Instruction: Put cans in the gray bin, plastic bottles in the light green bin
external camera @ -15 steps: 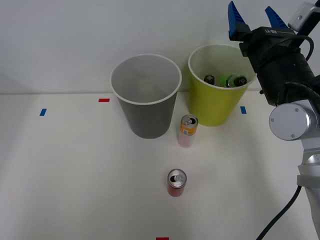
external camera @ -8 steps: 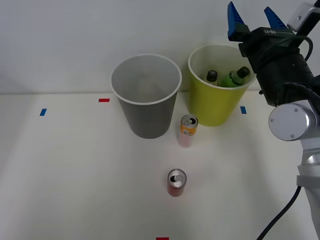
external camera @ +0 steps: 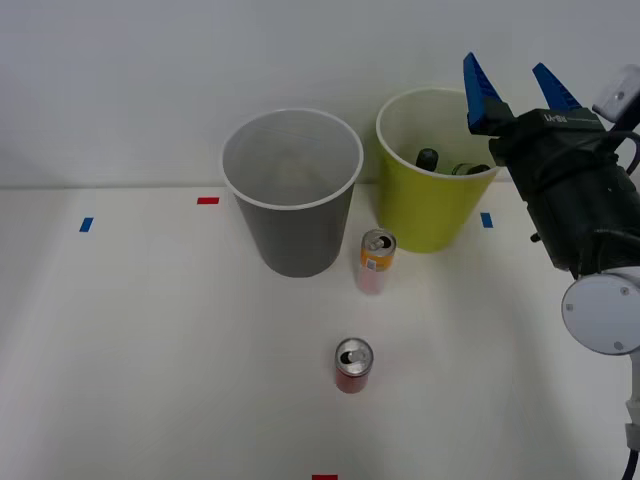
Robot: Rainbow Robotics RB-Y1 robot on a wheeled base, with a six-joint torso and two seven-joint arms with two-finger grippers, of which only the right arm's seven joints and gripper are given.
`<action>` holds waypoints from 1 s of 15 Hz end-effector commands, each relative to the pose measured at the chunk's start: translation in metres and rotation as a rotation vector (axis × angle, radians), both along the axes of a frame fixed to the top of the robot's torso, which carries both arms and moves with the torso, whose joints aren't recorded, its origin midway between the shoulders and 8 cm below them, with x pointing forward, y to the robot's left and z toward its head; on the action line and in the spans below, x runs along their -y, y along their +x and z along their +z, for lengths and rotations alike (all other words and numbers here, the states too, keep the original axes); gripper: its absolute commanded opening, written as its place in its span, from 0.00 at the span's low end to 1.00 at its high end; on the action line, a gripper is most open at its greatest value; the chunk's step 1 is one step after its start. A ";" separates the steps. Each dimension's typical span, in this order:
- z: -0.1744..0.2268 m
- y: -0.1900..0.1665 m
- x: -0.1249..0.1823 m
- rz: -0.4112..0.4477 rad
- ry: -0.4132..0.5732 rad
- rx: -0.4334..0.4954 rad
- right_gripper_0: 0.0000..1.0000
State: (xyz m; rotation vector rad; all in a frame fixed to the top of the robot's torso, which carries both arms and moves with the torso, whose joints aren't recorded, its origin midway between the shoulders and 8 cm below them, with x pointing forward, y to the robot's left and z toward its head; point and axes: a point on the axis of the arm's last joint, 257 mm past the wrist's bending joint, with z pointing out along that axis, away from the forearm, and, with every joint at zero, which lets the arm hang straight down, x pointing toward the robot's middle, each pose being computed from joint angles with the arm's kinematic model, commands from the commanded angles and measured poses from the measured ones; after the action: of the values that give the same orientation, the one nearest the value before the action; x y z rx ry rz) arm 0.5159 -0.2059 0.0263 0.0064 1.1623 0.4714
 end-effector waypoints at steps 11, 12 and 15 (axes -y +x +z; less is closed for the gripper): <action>-0.124 -0.140 0.019 -0.194 -0.036 -0.034 1.00; -0.138 -0.157 0.025 -0.221 -0.069 -0.052 1.00; -0.169 -0.195 0.038 -0.283 -0.157 -0.109 1.00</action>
State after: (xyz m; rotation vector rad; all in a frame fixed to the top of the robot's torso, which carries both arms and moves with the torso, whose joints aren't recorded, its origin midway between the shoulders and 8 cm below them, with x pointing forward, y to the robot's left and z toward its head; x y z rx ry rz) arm 0.3350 -0.2413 -0.1339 0.0762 1.2605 0.1657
